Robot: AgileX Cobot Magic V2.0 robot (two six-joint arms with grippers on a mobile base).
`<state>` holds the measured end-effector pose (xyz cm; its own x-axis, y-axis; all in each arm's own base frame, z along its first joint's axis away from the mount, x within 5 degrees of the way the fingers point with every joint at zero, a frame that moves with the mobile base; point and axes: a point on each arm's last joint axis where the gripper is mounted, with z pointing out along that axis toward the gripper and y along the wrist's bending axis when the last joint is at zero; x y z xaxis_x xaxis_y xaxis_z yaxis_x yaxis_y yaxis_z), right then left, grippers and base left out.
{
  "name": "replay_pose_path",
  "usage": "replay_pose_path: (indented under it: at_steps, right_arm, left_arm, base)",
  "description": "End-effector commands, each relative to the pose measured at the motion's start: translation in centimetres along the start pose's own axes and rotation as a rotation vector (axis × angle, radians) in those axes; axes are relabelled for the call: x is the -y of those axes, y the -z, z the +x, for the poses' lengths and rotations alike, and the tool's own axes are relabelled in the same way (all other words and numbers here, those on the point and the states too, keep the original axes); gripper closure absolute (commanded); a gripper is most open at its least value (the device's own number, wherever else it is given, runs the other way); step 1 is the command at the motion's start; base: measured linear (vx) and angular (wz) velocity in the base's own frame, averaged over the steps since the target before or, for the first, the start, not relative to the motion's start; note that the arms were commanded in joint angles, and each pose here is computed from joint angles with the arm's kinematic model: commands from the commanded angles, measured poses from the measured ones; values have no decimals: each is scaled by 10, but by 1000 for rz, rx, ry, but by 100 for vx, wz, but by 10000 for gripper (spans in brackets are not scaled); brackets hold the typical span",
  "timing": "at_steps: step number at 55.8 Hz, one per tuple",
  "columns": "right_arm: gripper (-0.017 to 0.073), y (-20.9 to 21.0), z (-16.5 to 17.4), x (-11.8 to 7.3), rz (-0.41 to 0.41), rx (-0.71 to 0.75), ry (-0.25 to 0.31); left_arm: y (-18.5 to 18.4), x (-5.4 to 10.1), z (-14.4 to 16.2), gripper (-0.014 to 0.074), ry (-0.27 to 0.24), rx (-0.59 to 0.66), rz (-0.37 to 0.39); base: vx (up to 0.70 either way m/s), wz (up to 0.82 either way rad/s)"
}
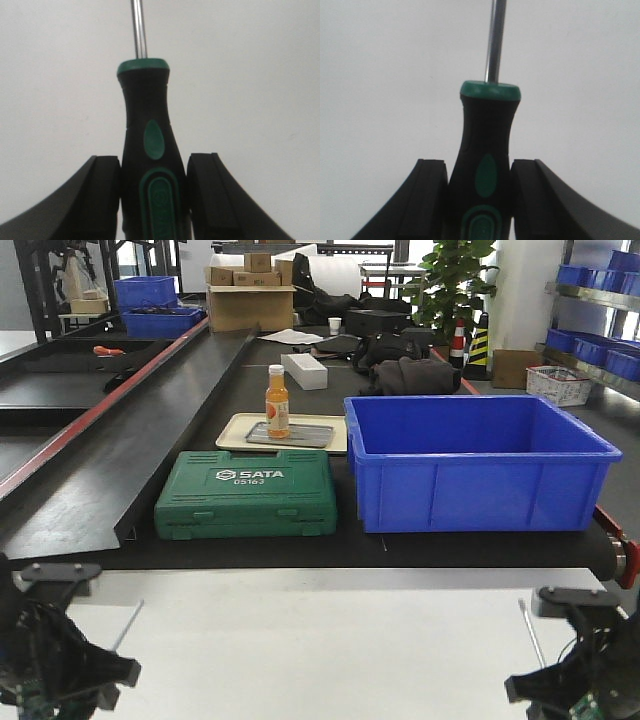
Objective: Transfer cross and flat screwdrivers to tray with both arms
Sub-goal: 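Lift both held screwdrivers upright off the table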
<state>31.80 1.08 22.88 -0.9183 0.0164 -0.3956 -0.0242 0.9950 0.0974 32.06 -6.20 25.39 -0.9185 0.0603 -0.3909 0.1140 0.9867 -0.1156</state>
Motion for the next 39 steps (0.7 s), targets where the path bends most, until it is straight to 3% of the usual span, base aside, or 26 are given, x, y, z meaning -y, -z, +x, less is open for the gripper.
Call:
replay_pose_path:
  at_steps: [1, 11, 25, 32, 39]
  right_arm:
    - [567, 66, -7, -9, -23, 227, 30]
    - [567, 157, 15, -21, -61, 506, 85]
    - [567, 272, 87, -32, -87, 944, 145]
    - [567, 302, 117, -33, -82, 1082, 155]
    - [567, 310, 130, -34, -94, 1113, 145]
  left_arm:
    - [62, 7, -4, 599, -13, 217, 27]
    - [142, 12, 15, 599, -32, 462, 51]
    - [238, 15, 65, 599, -55, 817, 84]
    - [263, 15, 87, 599, -63, 911, 93]
    - [275, 15, 96, 599, -66, 966, 98]
  base:
    - [0, 0]
    - [0, 0]
    - [0, 0]
    - [0, 0]
    - [0, 0]
